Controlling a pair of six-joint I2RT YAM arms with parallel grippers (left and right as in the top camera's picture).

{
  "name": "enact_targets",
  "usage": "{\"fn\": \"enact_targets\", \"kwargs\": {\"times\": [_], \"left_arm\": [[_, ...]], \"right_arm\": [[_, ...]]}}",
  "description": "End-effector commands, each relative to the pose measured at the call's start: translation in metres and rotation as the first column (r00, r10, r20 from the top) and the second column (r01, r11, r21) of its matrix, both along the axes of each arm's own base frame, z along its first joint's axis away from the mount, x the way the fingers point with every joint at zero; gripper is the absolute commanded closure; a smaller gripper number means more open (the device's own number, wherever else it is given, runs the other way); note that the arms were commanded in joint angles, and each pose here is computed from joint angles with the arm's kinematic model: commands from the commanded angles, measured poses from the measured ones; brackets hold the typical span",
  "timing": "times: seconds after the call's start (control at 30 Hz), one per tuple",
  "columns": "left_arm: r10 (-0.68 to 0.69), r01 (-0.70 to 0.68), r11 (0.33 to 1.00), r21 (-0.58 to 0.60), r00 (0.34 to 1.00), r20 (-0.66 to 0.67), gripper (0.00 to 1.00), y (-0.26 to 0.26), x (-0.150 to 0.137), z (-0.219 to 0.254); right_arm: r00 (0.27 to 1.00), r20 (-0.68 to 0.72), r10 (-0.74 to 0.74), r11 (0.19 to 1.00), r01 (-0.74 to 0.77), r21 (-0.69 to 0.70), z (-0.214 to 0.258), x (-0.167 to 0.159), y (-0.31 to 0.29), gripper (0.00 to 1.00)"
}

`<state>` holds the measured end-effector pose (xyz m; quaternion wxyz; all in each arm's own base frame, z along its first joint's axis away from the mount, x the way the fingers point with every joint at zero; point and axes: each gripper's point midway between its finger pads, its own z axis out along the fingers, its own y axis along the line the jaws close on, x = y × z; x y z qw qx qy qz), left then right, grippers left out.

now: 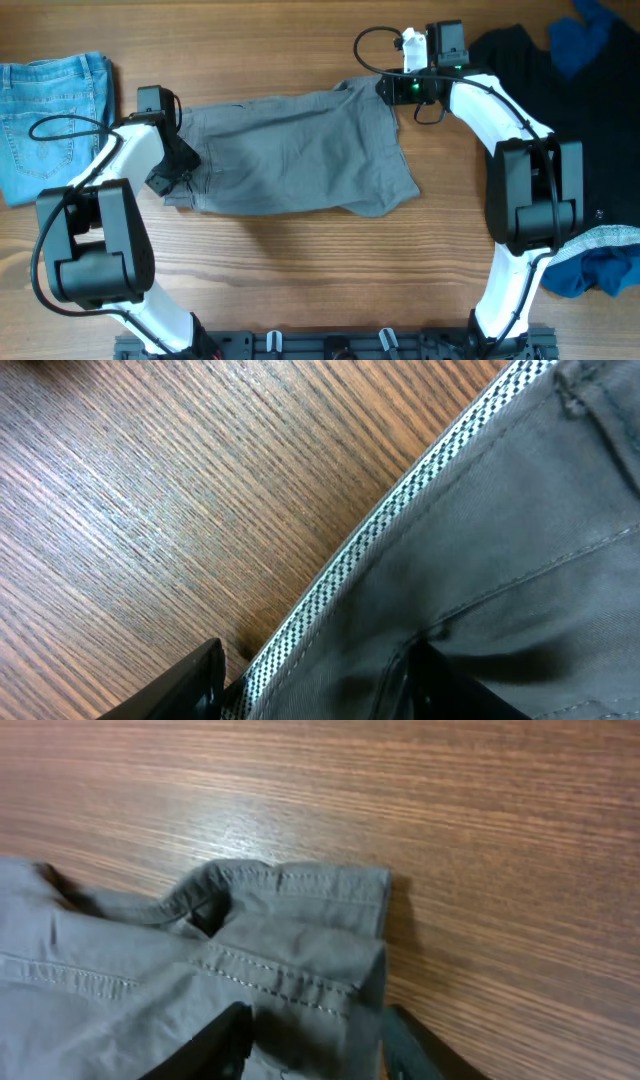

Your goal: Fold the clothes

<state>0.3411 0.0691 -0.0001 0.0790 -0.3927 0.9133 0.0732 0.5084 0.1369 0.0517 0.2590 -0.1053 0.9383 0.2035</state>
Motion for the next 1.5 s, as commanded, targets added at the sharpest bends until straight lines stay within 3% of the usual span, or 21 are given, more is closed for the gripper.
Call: {"fn": "enact_targets", "kwargs": {"times": [0.0,0.1,0.2,0.33,0.4,0.47,0.63,0.73,0.9,1.0,1.13,1.37,1.47], "left_arm": [[0.018,-0.021,0.999,-0.039,0.997,-0.078,0.41,-0.003,-0.017,-0.031],[0.018,-0.021,0.999,-0.042,0.997,-0.078,0.40,-0.003,-0.017,-0.031],[0.018,-0.022,0.999,-0.043,0.996,-0.083,0.39,-0.004,-0.018,-0.031],[0.018,-0.022,0.999,-0.043,0.996,-0.085,0.38,-0.004,-0.018,-0.031],[0.018,-0.022,0.999,-0.044,0.996,-0.085,0.37,-0.004,-0.018,-0.031],[0.018,-0.022,0.999,-0.046,0.996,-0.085,0.37,-0.004,-0.019,-0.031],[0.017,-0.022,0.998,-0.051,0.996,-0.088,0.36,-0.005,-0.019,-0.031],[0.017,-0.022,0.998,-0.051,0.996,-0.092,0.36,-0.005,-0.020,-0.031],[0.017,-0.022,0.998,-0.051,0.996,-0.092,0.35,-0.005,-0.020,-0.031],[0.017,-0.022,0.998,-0.051,0.996,-0.092,0.35,-0.005,-0.020,-0.031],[0.017,-0.022,0.998,-0.051,0.996,-0.092,0.35,-0.005,-0.020,-0.031],[0.020,-0.024,0.998,-0.051,0.996,-0.092,0.38,-0.005,-0.020,-0.031],[0.086,-0.090,0.995,-0.051,0.993,-0.082,0.38,-0.005,-0.020,-0.031]], "right_arm": [[0.997,0.002,0.074,0.991,-0.074,0.110,0.004,-0.003,0.020,0.72],[0.997,-0.012,0.080,0.990,-0.078,0.121,0.004,-0.007,0.021,0.75],[0.997,-0.031,0.072,0.992,-0.068,0.109,-0.001,-0.009,0.019,0.64],[0.999,-0.042,0.020,0.997,-0.017,0.074,-0.006,-0.005,0.011,0.64],[0.999,-0.026,0.022,0.997,-0.020,0.076,-0.004,-0.002,0.011,0.75],[1.000,-0.014,0.010,0.996,-0.009,0.086,-0.002,0.001,0.012,0.95],[0.997,0.004,0.076,0.986,-0.076,0.151,0.016,-0.005,0.024,0.96],[0.989,0.119,0.090,0.983,-0.107,0.146,0.072,0.000,0.022,0.96],[0.869,0.476,0.136,0.981,-0.187,0.059,0.213,-0.003,0.019,0.96],[0.828,0.552,0.099,0.990,-0.136,0.027,0.237,0.005,0.010,0.96],[0.831,0.552,0.069,0.997,-0.083,0.000,0.219,0.023,0.003,0.96],[0.876,0.480,0.035,0.999,-0.025,-0.028,0.145,0.057,-0.002,0.96],[0.879,0.477,0.010,1.000,0.001,-0.023,0.126,0.069,-0.004,0.96]]}}
